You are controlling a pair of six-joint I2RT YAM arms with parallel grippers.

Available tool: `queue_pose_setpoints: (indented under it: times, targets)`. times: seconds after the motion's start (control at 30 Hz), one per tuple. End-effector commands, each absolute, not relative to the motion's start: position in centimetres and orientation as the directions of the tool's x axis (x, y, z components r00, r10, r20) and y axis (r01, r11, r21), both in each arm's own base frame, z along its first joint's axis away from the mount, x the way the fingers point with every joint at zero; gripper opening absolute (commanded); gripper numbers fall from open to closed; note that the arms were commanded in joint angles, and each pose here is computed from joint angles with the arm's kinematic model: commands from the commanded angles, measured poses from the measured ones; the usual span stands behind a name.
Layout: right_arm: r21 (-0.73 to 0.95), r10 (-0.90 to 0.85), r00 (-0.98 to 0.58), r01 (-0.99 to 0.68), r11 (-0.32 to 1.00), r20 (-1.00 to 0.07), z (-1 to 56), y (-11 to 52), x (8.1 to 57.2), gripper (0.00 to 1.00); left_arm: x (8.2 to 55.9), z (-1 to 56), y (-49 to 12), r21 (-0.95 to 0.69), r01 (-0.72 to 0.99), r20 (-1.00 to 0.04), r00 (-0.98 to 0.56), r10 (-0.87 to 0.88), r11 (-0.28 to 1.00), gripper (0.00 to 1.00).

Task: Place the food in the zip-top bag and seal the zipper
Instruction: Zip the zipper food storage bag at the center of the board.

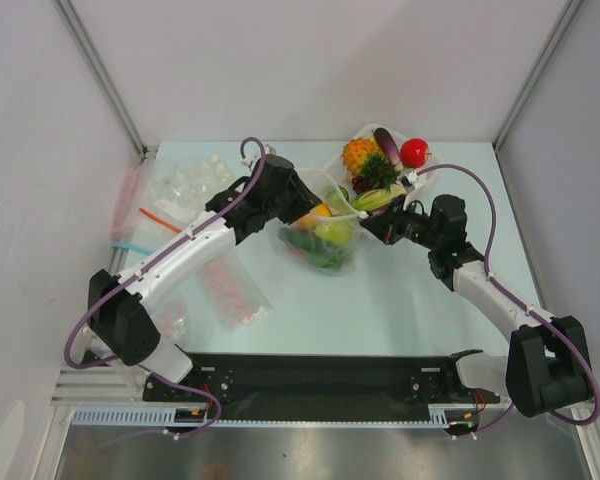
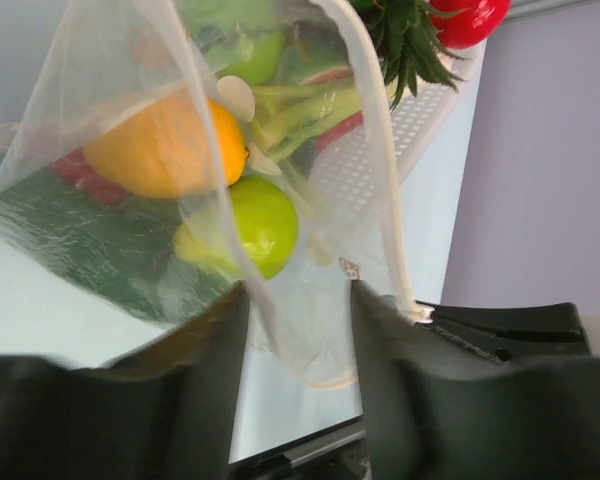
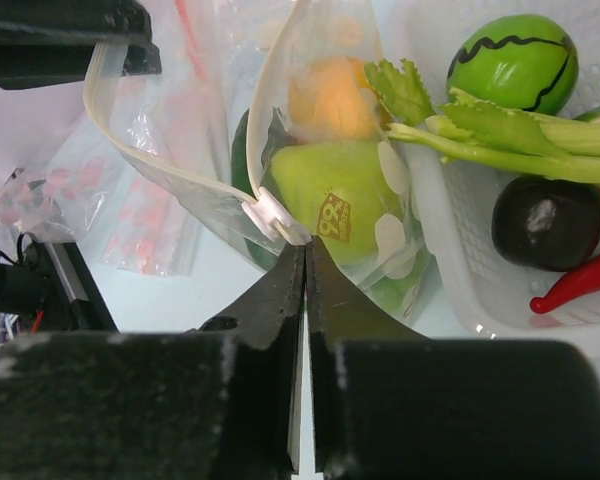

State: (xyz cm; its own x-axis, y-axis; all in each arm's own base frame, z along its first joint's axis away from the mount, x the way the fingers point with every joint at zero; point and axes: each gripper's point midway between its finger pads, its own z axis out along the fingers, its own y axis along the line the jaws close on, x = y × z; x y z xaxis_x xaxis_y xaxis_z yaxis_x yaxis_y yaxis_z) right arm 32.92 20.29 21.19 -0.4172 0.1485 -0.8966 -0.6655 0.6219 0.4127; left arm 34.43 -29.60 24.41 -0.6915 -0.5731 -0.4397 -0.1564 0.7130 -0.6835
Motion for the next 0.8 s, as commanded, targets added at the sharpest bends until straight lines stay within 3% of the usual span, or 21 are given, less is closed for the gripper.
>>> queue_pose_setpoints:
  times: [0.0,0.13,0.17,0.23,0.27,0.3,0.4,0.63,0.77]
  targets:
    - [0.369,0.148,-0.351,-0.727,0.579,-0.925,23.4,20.9,32.4,0.00,35.4,28.0,-29.1,-0.663,-0.050,-0.543,-0.654,-0.526,0.747,0.54]
    - [0.333,0.095,-0.334,-0.790,0.514,-0.938,23.8,21.6,31.4,0.00,35.1,29.0,-28.3,-0.596,0.078,-0.629,-0.663,-0.405,0.799,0.67]
    - [0.333,0.085,-0.339,-0.794,0.508,-0.937,23.6,21.7,31.3,0.00,35.1,29.1,-28.2,-0.589,0.100,-0.635,-0.671,-0.383,0.802,0.75]
    - [0.336,0.072,-0.347,-0.805,0.489,-0.935,23.6,21.9,31.1,0.00,35.2,29.7,-28.0,-0.548,0.175,-0.667,-0.682,-0.301,0.818,0.77]
    - [0.330,0.066,-0.342,-0.811,0.483,-0.937,23.7,21.9,31.1,0.00,34.9,30.0,-28.4,-0.543,0.216,-0.671,-0.693,-0.265,0.811,0.94]
    - [0.330,0.064,-0.342,-0.813,0.481,-0.937,23.7,21.9,31.1,0.00,34.8,30.9,-28.0,-0.521,0.225,-0.684,-0.688,-0.244,0.823,1.00]
    - [0.323,0.059,-0.341,-0.800,0.506,-0.938,23.7,21.7,31.6,0.00,34.9,32.3,-27.5,-0.474,0.227,-0.692,-0.693,-0.201,0.851,1.00]
    - [0.292,0.049,-0.321,-0.776,0.559,-0.946,23.7,21.5,32.2,0.00,33.3,33.9,-29.9,-0.625,0.093,-0.497,-0.813,-0.303,0.775,0.96]
    - [0.268,0.036,-0.300,-0.782,0.562,-0.953,23.9,21.5,32.1,0.00,32.7,36.4,-32.1,-0.639,0.296,-0.587,-0.784,-0.202,0.710,0.95]
